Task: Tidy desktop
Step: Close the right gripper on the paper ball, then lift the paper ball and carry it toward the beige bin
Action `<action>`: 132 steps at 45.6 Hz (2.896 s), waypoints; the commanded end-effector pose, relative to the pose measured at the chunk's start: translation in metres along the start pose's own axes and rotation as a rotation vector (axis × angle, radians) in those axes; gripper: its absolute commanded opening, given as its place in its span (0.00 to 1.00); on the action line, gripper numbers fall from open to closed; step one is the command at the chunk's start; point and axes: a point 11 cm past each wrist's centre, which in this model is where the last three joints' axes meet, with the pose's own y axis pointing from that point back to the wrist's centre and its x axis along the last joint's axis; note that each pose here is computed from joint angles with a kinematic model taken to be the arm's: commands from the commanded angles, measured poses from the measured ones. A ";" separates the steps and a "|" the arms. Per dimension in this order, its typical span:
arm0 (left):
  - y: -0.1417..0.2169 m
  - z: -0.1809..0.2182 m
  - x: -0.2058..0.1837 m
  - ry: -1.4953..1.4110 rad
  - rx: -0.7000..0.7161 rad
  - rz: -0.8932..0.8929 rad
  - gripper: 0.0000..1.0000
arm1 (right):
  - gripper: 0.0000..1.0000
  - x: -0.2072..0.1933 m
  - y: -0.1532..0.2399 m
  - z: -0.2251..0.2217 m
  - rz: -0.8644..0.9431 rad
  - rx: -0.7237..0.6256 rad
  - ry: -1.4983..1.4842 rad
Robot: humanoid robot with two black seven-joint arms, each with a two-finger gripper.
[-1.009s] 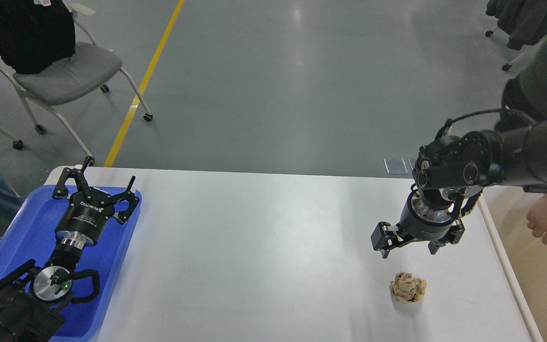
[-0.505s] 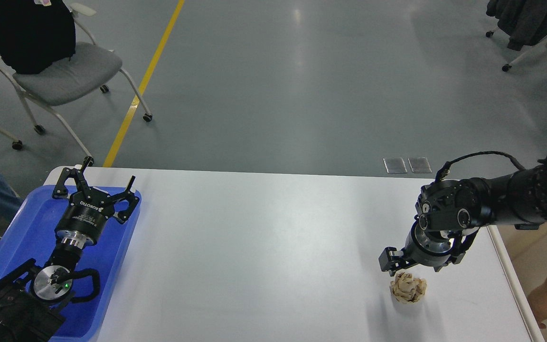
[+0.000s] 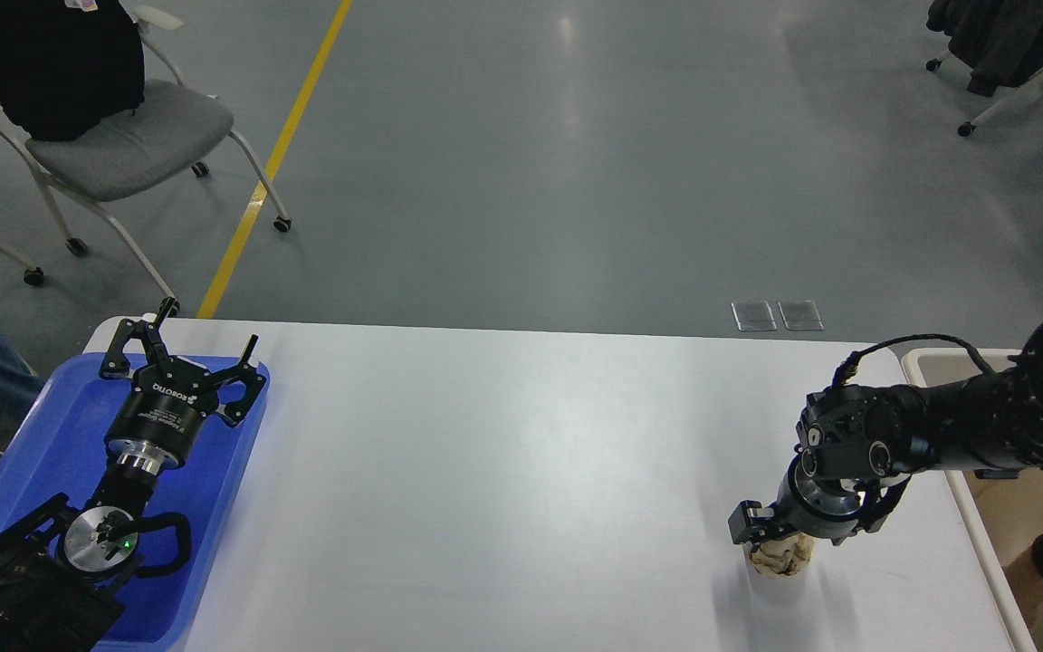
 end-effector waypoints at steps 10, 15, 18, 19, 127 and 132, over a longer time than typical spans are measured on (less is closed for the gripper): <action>0.000 0.000 0.000 0.000 0.000 -0.001 0.99 | 1.00 -0.009 -0.017 0.000 0.023 0.003 -0.018; 0.000 0.000 0.000 0.000 0.000 0.000 0.99 | 0.98 -0.012 -0.020 -0.001 0.024 0.003 -0.018; 0.000 0.000 0.000 0.000 0.000 0.000 0.99 | 0.94 -0.013 -0.022 -0.001 0.027 0.002 -0.013; 0.000 0.000 0.000 0.000 0.000 0.000 0.99 | 0.92 -0.013 -0.022 -0.001 0.030 0.002 -0.014; 0.001 0.000 0.000 0.000 0.001 0.000 0.99 | 0.00 0.075 0.318 0.106 0.279 -0.029 -0.122; 0.001 0.000 0.000 0.000 0.001 0.000 0.99 | 0.00 0.089 0.325 0.136 0.397 -0.023 -0.220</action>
